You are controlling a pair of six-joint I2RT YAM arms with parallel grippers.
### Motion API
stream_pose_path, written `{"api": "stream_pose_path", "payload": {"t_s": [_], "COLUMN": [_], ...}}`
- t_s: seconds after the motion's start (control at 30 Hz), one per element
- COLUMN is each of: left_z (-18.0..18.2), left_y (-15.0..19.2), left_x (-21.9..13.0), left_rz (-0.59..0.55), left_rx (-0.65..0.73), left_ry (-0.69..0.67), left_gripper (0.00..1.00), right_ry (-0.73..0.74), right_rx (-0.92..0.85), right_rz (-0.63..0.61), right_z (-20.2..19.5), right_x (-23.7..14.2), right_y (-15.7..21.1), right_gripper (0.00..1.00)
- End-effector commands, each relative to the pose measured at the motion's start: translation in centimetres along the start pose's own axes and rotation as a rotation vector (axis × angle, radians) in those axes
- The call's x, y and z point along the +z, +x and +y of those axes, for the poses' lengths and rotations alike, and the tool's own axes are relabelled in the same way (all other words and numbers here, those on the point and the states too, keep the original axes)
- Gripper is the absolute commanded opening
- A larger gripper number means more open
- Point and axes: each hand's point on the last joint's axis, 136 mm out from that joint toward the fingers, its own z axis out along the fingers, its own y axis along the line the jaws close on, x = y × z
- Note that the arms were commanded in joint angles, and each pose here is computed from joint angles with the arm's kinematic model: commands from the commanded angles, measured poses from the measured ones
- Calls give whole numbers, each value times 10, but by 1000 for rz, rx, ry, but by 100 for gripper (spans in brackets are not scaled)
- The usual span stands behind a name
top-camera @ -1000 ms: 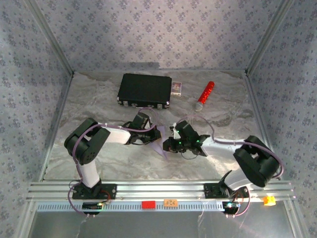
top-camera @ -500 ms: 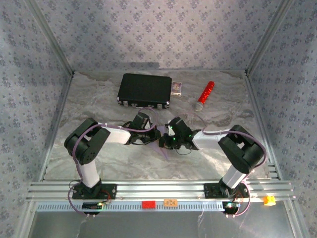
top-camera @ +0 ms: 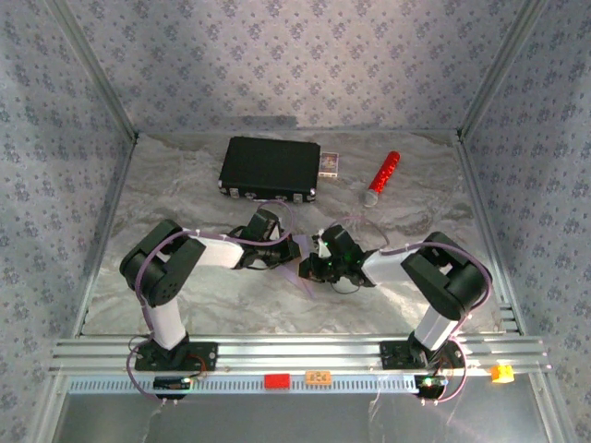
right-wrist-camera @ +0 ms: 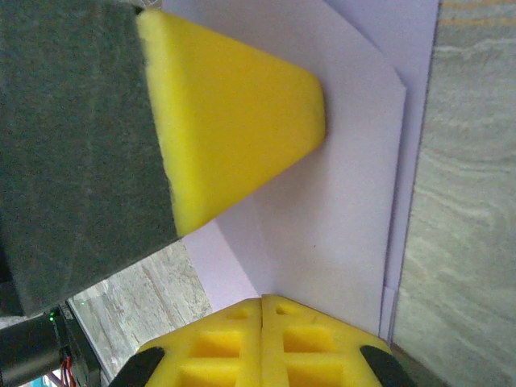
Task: Fold a paper plane with a square sheet of paper (pick it up from the middle)
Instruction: Fourth fold the wing at the center of the table.
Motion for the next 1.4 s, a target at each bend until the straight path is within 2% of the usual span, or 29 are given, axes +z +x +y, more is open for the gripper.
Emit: {"api": "stream_pose_path", "payload": {"t_s": [0.0, 0.5, 0.8, 1.1, 1.37], "left_z": [41, 42, 40, 40, 41], "left_y": [12, 12, 13, 15, 15], "left_x": [1, 1, 1, 2, 2], "left_rz": [20, 19, 21, 27, 24], "left_rx": [-36, -43, -40, -39, -38], "left_ry": [-135, -133, -128, -129, -134], "left_gripper": [2, 2, 2, 2, 2], "right_ry": [71, 126, 47, 26, 47], "right_rx": [49, 47, -51, -54, -4], "right_rz": [82, 111, 27, 50, 124], "right_z": [-22, -42, 11, 23, -7], "right_x": [-6, -30, -46, -18, -10], "right_y": [28, 67, 30, 9, 44], "right_gripper": [8, 8, 9, 9, 10]}}
